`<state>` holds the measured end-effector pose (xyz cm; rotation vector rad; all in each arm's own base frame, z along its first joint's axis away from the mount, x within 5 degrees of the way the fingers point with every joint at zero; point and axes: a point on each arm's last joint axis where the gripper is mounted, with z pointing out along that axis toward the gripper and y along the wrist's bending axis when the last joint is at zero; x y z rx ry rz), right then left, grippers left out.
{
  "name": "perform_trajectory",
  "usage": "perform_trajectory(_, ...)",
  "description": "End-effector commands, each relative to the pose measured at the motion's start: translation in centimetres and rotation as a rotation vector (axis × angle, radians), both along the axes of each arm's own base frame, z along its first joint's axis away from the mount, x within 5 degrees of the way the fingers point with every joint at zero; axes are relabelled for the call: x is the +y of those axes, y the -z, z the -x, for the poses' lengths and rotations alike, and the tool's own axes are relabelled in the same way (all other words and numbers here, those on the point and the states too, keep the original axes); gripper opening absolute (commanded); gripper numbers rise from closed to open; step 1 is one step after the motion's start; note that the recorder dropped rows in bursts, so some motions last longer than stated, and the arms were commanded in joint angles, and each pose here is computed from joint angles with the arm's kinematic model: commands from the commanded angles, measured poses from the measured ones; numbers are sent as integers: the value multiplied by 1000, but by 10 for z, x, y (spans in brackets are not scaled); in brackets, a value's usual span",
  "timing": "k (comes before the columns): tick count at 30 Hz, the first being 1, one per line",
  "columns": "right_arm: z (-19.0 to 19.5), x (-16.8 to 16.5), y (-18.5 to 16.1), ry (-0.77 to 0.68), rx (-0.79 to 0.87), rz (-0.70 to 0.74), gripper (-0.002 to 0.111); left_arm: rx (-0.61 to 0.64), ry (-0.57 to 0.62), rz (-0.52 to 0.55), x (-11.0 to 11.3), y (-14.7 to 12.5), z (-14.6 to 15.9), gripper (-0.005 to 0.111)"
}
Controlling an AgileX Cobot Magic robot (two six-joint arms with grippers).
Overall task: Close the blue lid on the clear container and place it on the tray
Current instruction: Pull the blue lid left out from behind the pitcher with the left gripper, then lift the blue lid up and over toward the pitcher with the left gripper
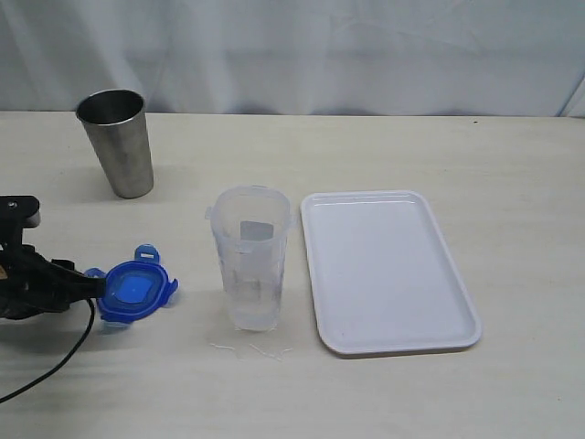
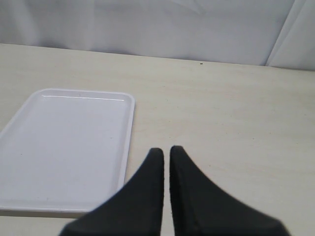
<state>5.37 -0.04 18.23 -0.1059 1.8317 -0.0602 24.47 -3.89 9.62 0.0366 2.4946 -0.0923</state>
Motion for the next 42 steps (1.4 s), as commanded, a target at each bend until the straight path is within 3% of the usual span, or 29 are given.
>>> perform_trajectory(1,0,0,0,2,-6,-8,5,-37,71,11,-10,-3,0,41)
perform_trajectory(4,0,0,0,2,-6,-8,5,-60,80,25,-12,-4,-1,40)
perform_trajectory(11,0,0,0,2,-6,-8,5,-68,73,35,-12,-5,-2,21)
perform_trajectory(21,0,0,0,2,-6,-8,5,-81,118,86,-19,8,-5,22)
perform_trajectory(38,0,0,0,2,-6,-8,5,-27,120,60,-17,11,-1,21)
perform_trajectory(42,0,0,0,2,-6,-8,5,-35,136,59,-17,11,-1,0)
